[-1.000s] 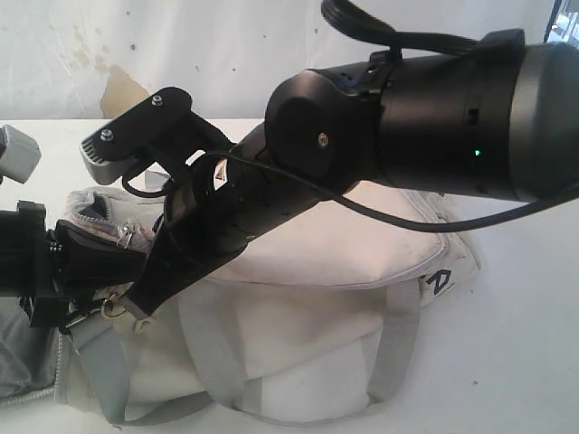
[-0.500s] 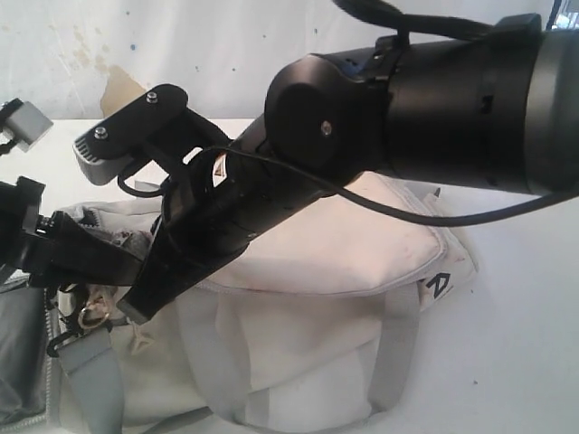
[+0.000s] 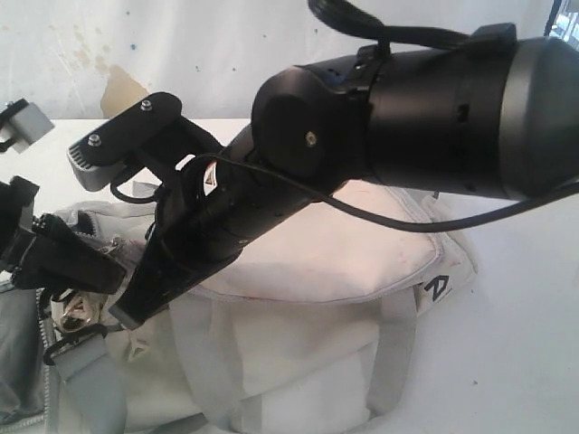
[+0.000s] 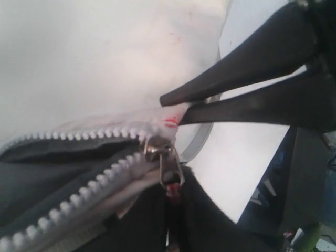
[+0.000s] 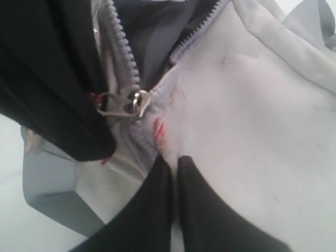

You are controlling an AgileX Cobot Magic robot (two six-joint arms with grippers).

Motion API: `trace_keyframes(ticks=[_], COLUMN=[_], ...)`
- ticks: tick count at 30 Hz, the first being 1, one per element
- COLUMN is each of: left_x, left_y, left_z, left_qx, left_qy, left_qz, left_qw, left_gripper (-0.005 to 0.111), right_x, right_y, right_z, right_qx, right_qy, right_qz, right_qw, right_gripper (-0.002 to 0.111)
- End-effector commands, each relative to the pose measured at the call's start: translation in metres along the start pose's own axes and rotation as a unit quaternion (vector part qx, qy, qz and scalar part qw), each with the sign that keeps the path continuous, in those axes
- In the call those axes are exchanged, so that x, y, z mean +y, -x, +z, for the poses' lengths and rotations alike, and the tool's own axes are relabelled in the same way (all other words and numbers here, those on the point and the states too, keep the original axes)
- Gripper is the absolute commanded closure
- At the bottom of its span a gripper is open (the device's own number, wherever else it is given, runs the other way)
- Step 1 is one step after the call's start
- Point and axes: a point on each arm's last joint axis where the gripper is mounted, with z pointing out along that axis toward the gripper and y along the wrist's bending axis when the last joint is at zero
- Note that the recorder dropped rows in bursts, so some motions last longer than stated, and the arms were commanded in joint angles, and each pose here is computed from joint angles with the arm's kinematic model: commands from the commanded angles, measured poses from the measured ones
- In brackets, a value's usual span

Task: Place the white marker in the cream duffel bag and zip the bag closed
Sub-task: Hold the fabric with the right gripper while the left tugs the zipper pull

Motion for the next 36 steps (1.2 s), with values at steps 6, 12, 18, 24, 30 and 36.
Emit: trace_keyframes(ticks=[6,12,18,24,30,36], left_x=[0.002,0.0,-0.007,0.003,0.002,-0.005], left_y=[-0.012,-0.013,-0.006,-0.005,-0.021,-0.017], left_z=[0.005,0.005,0.014,0.019,0.032,0.032], left_qx=[0.015,0.023,0.004,-0.026,-0.056,-0.077], left_qy=[0.007,0.0,0.004,0.051,0.009,-0.027], left_qz=[0.001,0.0,0.019,-0.011,-0.017,-0.016], left_qw=[1.0,1.0,1.0,0.998,0.998,0.997], left_gripper=[0.072,0.08,0.051,0.051,0.056,0.056], right_x=[-0.005,-0.006,-0.006,-0.006,-0.007,-0.007], right_y=[-0.009,-0.009,-0.007,-0.007,-0.004,-0.004], right_z=[0.008,0.008,0.008,0.008,0.008,0.008], right_qx=[0.028,0.026,0.015,0.013,-0.002,0.0], right_qy=[-0.012,-0.013,-0.015,-0.016,-0.02,-0.019], right_qz=[-0.015,-0.015,-0.008,-0.001,0.0,0.002], right_qw=[0.999,0.999,1.0,1.0,1.0,1.0], right_gripper=[0.108,0.108,0.108,0.108,0.108,0.108])
